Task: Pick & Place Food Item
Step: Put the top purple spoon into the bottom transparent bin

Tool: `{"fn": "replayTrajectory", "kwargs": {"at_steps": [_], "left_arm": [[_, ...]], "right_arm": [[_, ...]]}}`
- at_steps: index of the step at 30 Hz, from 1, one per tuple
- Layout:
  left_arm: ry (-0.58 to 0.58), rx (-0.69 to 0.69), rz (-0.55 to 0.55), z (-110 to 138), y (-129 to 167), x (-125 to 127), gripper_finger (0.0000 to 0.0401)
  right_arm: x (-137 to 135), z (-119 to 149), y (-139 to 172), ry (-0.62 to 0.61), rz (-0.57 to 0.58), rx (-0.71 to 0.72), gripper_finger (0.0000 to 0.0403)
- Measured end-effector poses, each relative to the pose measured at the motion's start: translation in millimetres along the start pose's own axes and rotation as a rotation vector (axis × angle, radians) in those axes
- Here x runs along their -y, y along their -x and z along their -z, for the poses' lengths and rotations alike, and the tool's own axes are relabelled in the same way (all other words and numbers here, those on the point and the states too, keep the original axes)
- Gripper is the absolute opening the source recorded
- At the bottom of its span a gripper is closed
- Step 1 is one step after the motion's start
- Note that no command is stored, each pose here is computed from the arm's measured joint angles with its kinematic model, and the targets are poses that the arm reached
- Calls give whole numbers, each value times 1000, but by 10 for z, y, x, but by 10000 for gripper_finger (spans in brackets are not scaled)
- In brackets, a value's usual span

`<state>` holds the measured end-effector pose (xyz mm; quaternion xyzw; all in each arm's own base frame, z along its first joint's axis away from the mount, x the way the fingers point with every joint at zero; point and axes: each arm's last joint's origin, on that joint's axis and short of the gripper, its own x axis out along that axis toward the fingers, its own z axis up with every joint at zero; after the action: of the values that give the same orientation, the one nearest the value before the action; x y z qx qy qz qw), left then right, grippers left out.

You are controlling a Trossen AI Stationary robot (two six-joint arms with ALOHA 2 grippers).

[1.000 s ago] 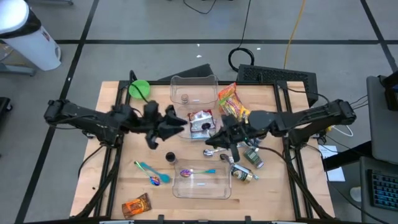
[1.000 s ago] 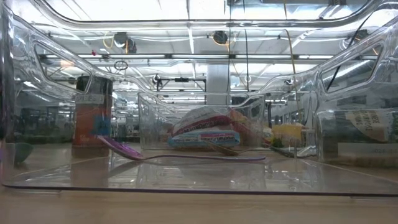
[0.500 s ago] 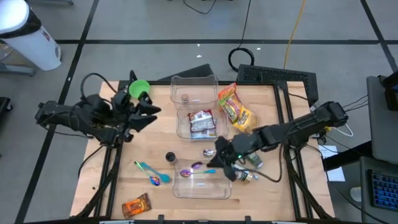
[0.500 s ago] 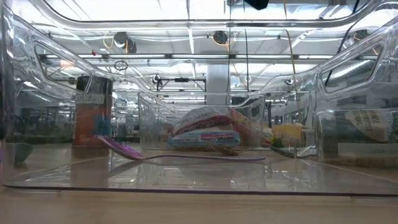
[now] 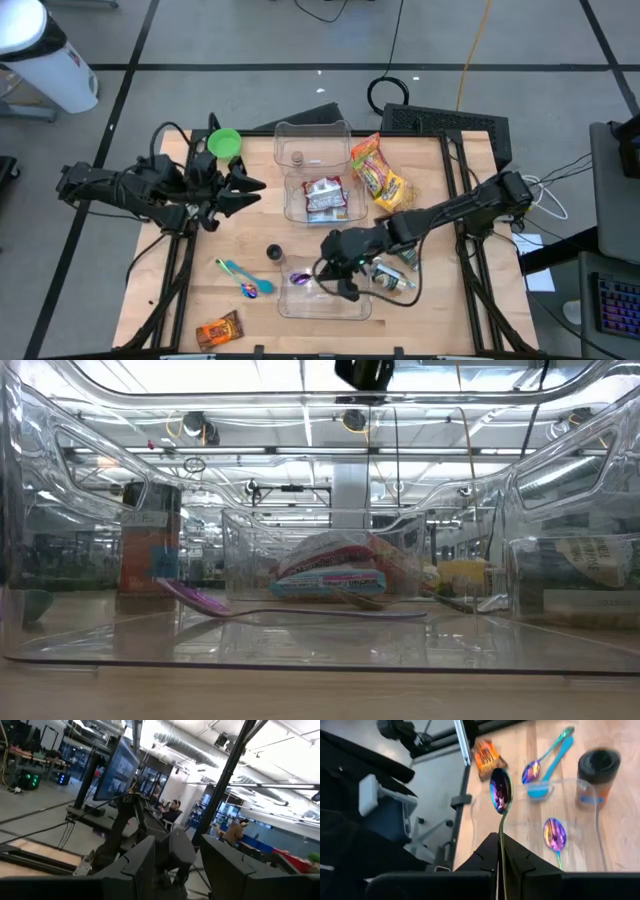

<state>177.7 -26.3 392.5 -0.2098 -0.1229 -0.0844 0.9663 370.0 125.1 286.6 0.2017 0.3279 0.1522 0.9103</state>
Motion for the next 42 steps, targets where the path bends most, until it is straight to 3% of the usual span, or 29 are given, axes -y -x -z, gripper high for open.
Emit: {"fn": "replayTrajectory", "kwargs": {"at_steps": [10, 18, 28, 35, 42], "left_arm": [[13, -115, -42, 109, 8, -44, 166], [19, -149, -82, 148, 14, -68, 166], [22, -151, -87, 151, 15, -71, 166], [22, -153, -88, 153, 15, -72, 166], [18, -152, -122, 171, 2, -88, 166]], "right_arm": [[212, 232, -462, -84, 72, -93, 0], [334, 359, -740, -141, 120, -83, 0], [545, 494, -765, -213, 287, -55, 0], [437, 620, -787, -208, 383, -5, 0], [436, 759, -905, -207, 404, -36, 0]]}}
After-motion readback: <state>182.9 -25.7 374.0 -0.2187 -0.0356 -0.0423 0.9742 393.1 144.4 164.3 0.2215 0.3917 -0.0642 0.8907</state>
